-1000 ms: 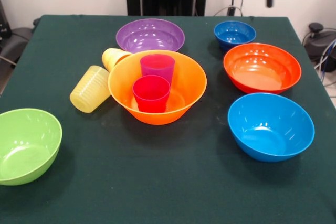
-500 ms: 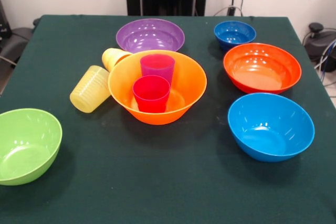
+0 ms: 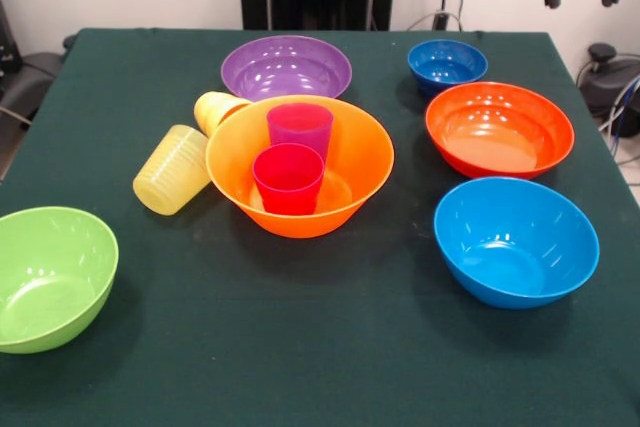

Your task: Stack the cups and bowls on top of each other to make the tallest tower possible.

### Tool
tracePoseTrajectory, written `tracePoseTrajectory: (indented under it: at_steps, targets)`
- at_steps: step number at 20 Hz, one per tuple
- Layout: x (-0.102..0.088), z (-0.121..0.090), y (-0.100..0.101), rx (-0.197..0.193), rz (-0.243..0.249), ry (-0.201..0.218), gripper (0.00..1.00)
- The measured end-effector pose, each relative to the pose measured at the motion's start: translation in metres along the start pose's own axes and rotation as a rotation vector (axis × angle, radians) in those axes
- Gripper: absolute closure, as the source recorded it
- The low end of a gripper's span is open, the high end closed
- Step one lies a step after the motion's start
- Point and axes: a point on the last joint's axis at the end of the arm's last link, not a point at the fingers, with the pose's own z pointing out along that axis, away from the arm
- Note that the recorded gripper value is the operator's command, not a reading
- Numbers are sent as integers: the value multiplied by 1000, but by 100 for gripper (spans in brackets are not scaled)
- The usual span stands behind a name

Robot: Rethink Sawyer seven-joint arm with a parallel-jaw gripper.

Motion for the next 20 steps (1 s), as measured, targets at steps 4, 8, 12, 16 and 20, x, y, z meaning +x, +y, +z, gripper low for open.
tracePoseTrajectory:
  at_steps: [4, 8, 12, 16, 20]
  targets:
    - [-1, 11, 7, -1, 16, -28, 0]
    - [3, 16, 16, 7, 33, -47, 0]
    - [13, 15, 24, 16, 44, -53, 0]
    - [29, 10, 39, 30, 52, -53, 0]
    - [49, 4, 55, 46, 37, -46, 0]
